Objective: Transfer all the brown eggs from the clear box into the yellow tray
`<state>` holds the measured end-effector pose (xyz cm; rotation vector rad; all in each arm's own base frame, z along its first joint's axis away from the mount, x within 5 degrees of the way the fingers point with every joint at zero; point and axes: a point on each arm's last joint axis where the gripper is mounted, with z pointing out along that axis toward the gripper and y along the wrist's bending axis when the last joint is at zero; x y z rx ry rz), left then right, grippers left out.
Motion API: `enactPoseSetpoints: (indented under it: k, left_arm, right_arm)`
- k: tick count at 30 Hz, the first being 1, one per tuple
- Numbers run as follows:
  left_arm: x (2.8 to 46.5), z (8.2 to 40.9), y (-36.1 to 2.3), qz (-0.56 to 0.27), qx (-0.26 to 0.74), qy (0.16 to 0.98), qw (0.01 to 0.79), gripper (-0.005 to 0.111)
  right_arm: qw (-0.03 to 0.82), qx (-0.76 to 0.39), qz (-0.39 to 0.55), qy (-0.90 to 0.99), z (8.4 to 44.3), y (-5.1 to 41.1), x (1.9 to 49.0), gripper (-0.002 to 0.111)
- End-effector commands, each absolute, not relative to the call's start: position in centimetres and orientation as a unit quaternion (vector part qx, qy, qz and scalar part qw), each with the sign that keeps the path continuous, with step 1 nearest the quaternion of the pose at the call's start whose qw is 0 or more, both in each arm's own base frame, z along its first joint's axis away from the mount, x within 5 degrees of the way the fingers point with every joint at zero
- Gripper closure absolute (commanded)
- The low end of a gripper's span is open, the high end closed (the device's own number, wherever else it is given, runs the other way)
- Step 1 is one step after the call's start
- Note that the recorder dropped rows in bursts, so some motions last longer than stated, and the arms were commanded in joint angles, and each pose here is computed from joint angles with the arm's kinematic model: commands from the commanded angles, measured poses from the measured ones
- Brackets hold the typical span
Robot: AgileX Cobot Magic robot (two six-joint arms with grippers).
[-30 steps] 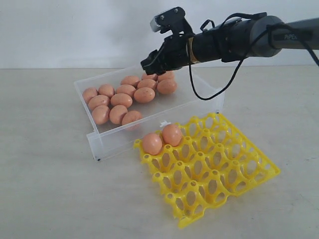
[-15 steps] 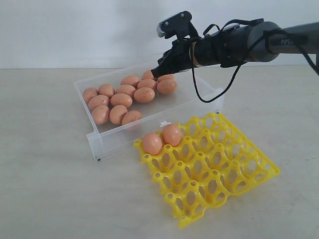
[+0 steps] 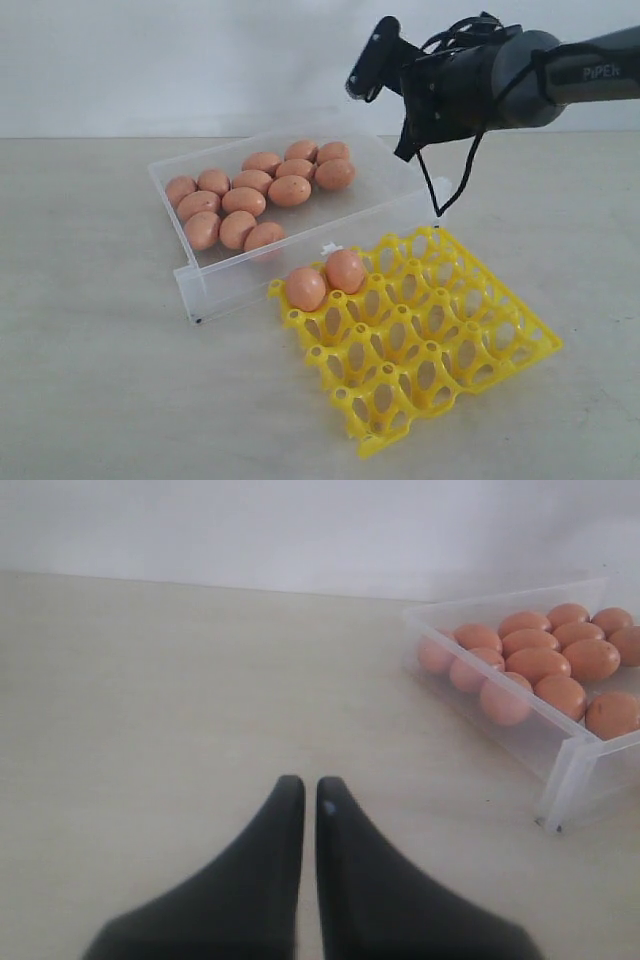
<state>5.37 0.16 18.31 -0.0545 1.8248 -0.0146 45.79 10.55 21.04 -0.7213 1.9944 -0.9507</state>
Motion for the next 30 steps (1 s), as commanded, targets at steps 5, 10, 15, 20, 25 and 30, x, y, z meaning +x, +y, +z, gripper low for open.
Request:
enactPoseSetpoints:
  k: [5,10,15,20,25,30]
  left_arm:
    - [5.4,18.3,0.2,-0.007,-0.026,0.789,0.613,0.103]
    - [5.4,18.3,0.2,-0.007,-0.026,0.789,0.613,0.103]
    - [5.4,18.3,0.2,-0.007,-0.026,0.789,0.613,0.103]
    - [5.4,18.3,0.2,-0.007,-0.026,0.789,0.613,0.103]
    - [5.4,18.3,0.2,-0.007,-0.026,0.789,0.613,0.103]
    - [5.4,18.3,0.2,-0.007,-0.026,0.789,0.613,0.103]
  right_arm:
    - [0.287,-0.282,0.052,0.914,25.6,11.7,46.6,0.108]
    - [0.242,-0.291,0.140,0.915,25.3,13.7,48.6,0.108]
    - [0.212,-0.282,0.192,0.916,21.1,14.9,50.1,0.108]
    - [0.191,-0.302,0.201,0.912,18.5,15.6,50.3,0.080]
    - [0.210,-0.334,0.194,0.898,18.3,16.9,50.2,0.054]
    - [0.200,-0.337,0.212,0.895,18.4,19.3,49.3,0.054]
